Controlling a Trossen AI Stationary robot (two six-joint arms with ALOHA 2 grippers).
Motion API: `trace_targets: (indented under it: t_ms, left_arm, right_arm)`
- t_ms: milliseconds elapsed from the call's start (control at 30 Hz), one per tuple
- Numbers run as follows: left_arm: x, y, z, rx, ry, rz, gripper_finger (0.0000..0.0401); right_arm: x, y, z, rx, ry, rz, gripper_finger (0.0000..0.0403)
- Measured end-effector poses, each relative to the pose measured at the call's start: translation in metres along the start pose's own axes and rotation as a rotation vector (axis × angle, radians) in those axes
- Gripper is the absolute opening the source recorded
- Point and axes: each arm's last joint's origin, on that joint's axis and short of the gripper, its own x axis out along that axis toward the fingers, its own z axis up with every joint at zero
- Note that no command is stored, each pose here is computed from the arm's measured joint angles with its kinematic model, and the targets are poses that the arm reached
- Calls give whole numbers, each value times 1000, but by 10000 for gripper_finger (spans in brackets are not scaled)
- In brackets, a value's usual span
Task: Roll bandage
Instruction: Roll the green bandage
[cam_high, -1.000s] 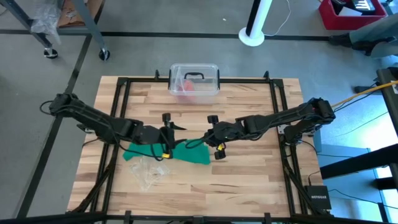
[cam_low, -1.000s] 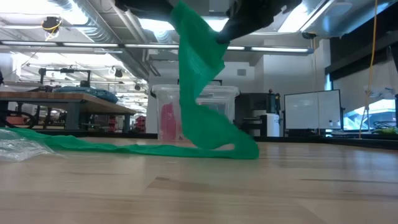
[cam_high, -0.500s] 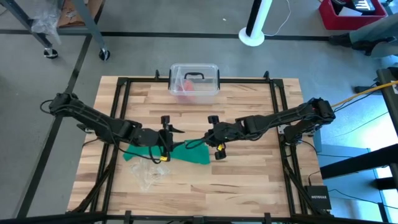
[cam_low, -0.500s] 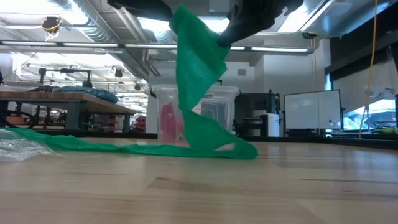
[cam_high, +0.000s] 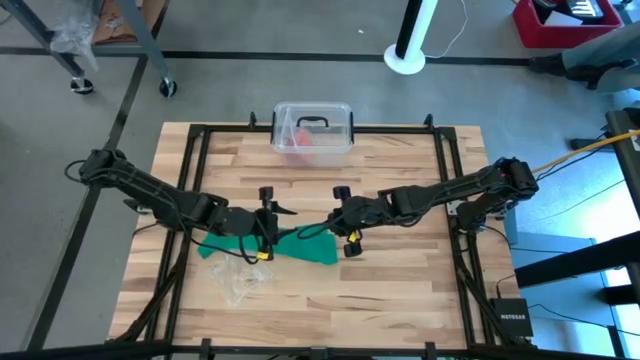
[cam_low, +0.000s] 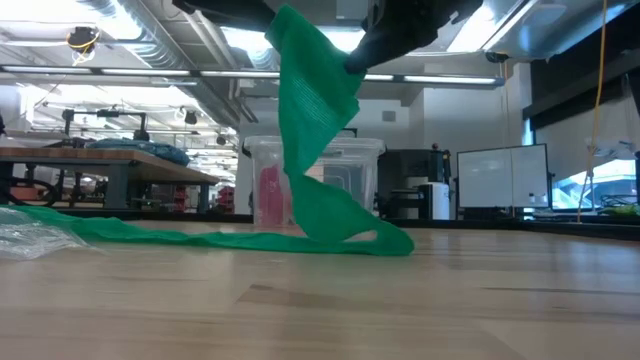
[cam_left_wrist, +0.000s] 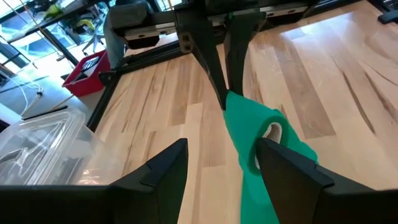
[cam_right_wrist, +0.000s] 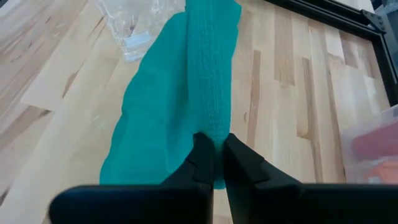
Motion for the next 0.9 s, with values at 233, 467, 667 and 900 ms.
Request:
trace_targets:
  t_ms: [233, 467, 667, 900]
  left_arm:
    - [-2, -3, 0, 10, -3, -9, 186]
    - [-2, -3, 1, 22, -6, -9, 186]
    - [-1, -4, 0, 27, -1, -11, 186]
    - [1, -5, -2, 38, 17, -12, 186]
  right_arm:
    - [1, 0, 0, 10, 4, -19, 19]
    - [1, 0, 0, 23, 2, -14, 19]
    - [2, 0, 1, 26, -14, 2, 19]
    - [8, 1, 4, 30, -49, 20, 19]
